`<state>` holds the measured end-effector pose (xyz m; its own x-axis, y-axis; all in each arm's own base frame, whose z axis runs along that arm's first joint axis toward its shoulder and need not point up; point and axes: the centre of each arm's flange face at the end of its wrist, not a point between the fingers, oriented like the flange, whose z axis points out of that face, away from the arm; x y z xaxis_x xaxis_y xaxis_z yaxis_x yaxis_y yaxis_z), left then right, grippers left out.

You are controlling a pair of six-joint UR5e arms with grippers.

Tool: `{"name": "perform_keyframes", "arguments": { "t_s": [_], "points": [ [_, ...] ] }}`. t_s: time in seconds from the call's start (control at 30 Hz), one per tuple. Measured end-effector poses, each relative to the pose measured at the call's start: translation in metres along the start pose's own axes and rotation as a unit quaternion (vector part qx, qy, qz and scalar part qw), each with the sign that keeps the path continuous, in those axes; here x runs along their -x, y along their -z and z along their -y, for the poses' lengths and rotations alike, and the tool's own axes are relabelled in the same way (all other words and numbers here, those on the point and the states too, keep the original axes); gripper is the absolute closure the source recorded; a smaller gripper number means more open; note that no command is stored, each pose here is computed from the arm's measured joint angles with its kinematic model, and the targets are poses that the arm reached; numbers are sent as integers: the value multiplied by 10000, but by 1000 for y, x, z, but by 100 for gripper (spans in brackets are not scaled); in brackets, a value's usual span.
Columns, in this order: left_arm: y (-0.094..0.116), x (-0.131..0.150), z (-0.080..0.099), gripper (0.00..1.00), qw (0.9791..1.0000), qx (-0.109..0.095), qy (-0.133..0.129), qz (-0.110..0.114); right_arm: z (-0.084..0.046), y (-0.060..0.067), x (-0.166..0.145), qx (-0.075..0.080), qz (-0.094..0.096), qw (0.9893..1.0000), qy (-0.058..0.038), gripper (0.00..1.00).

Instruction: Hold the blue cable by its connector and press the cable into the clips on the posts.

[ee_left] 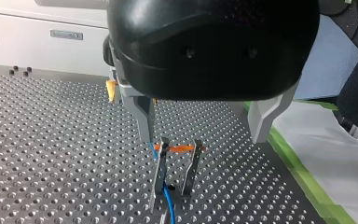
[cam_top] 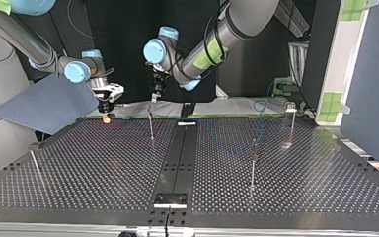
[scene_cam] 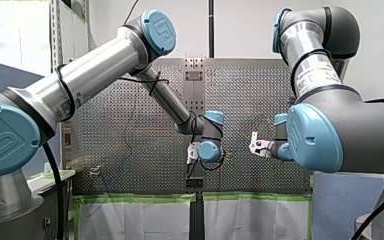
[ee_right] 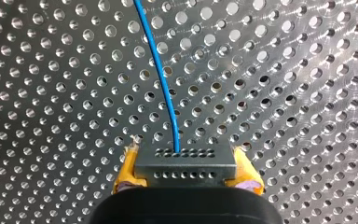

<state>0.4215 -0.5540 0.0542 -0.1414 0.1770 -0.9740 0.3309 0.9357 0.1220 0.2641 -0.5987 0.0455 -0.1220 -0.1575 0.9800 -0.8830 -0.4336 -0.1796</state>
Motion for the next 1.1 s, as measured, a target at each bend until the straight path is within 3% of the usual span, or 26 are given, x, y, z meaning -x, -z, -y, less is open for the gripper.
{"name": "perform_keyframes", "arguments": {
  "t_s": [0.27,0.63,0.83,0.97,1.1],
  "points": [
    [18,17,6,0,10000,-41,19,72,-2,0,0,13,-5,10000,0,100],
    [45,41,-5,0,9997,-55,95,221,-3,0,0,17,-4,10000,-2,100],
    [56,57,-17,0,9988,55,243,430,-3,0,0,16,2,10000,-4,100],
    [62,68,-30,0,9970,129,482,595,-3,0,0,18,3,10000,-2,100],
    [70,74,-42,0,9965,164,574,582,-3,1,0,22,32,10000,7,100]
  ]
}}
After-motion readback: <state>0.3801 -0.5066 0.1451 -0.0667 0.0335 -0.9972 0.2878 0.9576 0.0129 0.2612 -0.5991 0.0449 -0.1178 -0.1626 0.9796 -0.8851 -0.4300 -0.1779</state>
